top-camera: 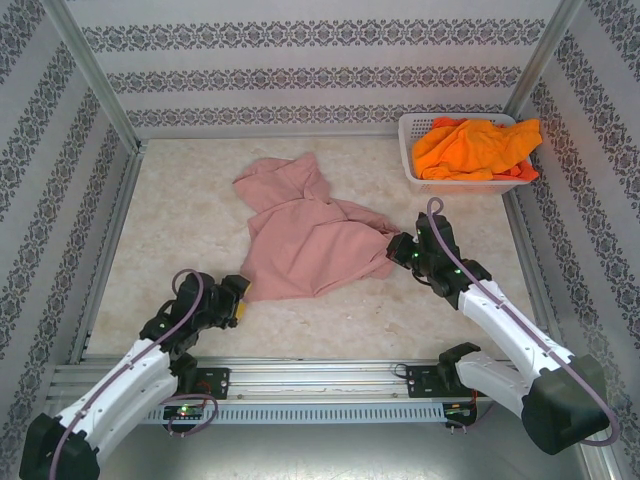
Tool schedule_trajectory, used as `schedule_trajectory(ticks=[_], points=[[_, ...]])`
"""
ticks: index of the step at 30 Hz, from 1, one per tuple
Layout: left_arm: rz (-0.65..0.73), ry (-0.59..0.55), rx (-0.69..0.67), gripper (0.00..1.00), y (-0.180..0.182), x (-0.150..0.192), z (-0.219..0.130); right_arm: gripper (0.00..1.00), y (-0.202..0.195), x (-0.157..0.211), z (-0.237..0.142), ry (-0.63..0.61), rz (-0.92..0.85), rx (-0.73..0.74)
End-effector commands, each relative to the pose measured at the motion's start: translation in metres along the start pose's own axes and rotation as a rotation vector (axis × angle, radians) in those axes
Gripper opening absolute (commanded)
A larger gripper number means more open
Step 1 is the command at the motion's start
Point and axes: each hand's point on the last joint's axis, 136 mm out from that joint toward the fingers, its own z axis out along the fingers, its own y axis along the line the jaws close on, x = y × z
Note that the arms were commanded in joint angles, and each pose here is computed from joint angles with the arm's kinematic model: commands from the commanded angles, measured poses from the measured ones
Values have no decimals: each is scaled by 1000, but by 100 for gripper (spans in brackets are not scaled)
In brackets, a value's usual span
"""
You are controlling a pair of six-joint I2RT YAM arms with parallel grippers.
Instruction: Fold and stack the shorts
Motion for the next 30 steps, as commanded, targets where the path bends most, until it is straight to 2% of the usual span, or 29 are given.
schedule_trajectory(ticks=[1,10,12,15,19,24,30], points=[[-88,5,31,64,-13,-2,5,0,-2,-7,-1,-33,16,9],[-90,12,10,59,-16,-5,28,0,-3,-5,0,-28,24,8],[-76,11,15,51,-20,-6,33,0,-4,-6,0,-31,23,11],[-23,12,24,31,-31,-7,38,0,-4,-6,-1,-33,16,14],[157,-20,20,1,-57,-16,34,0,1,-12,-5,-37,-20,-1],[427,-140,23,0,-113,-45,-5,0,23,-23,-18,-30,-132,-57],[761,-375,21,0,-193,-74,-80,0,64,-56,-41,-93,-282,-129]])
